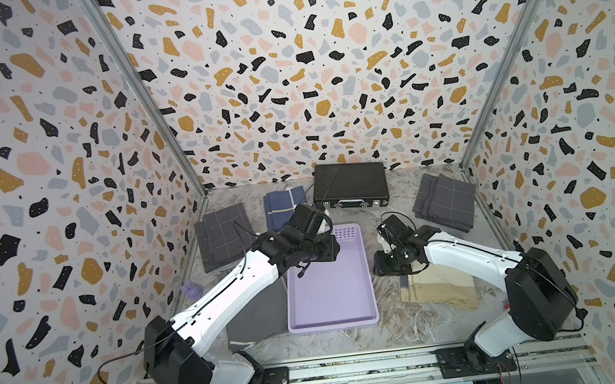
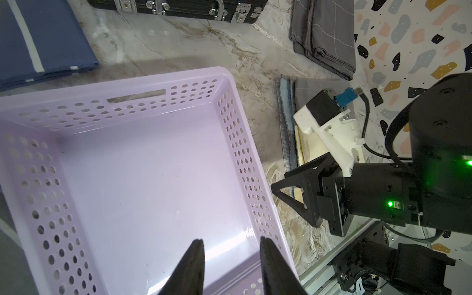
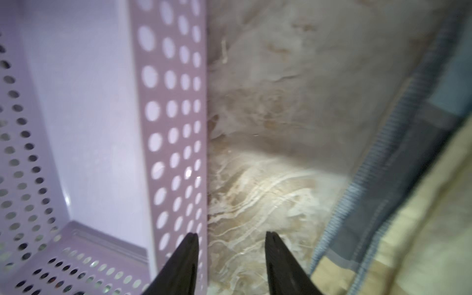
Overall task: Put the folded pillowcase in the basket
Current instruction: Adjust the basket at the center of the board, then pick up the pillowcase from the center of the board.
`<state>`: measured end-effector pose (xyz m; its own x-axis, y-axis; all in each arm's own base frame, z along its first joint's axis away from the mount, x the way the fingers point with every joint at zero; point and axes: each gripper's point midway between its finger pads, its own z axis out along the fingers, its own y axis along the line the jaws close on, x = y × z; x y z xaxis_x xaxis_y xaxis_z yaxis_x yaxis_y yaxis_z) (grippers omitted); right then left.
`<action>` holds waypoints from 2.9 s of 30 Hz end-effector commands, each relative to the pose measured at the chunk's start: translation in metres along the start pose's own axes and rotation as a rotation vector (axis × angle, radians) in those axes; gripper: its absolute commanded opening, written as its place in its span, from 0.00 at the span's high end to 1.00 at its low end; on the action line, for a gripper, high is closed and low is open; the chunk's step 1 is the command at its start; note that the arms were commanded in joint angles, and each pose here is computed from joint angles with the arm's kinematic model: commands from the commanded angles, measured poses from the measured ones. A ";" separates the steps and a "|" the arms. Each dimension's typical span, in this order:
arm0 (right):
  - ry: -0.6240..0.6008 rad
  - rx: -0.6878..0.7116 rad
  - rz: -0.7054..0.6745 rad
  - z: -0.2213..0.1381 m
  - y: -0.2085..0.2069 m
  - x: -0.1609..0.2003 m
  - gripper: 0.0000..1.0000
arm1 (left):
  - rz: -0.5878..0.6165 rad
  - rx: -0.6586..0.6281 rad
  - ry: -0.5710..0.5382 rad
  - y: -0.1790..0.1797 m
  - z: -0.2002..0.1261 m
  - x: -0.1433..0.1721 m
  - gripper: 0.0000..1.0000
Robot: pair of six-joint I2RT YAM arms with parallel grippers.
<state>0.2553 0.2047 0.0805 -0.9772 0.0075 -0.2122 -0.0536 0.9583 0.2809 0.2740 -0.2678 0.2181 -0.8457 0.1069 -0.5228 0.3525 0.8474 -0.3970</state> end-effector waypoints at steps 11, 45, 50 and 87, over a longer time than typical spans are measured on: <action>-0.211 0.305 0.360 -0.087 -0.169 -0.008 0.43 | 0.172 0.118 0.076 -0.105 0.078 -0.028 0.00; -0.095 0.291 0.665 -0.050 -0.214 0.065 0.22 | 0.020 0.160 0.171 -0.129 0.320 -0.026 0.00; -0.166 0.348 0.652 -0.072 -0.225 0.049 0.20 | 0.003 0.205 0.208 -0.133 0.330 -0.016 0.02; -0.061 0.059 0.676 -0.001 -0.199 0.058 0.23 | 0.409 -0.013 0.238 -0.070 0.295 -0.025 1.00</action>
<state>0.2256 -0.0073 0.0234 -0.7682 0.6185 -0.1654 0.5748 0.7801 0.2470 0.3815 -0.4859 0.0287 -0.7257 0.5386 -0.4281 0.6585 0.7241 -0.2050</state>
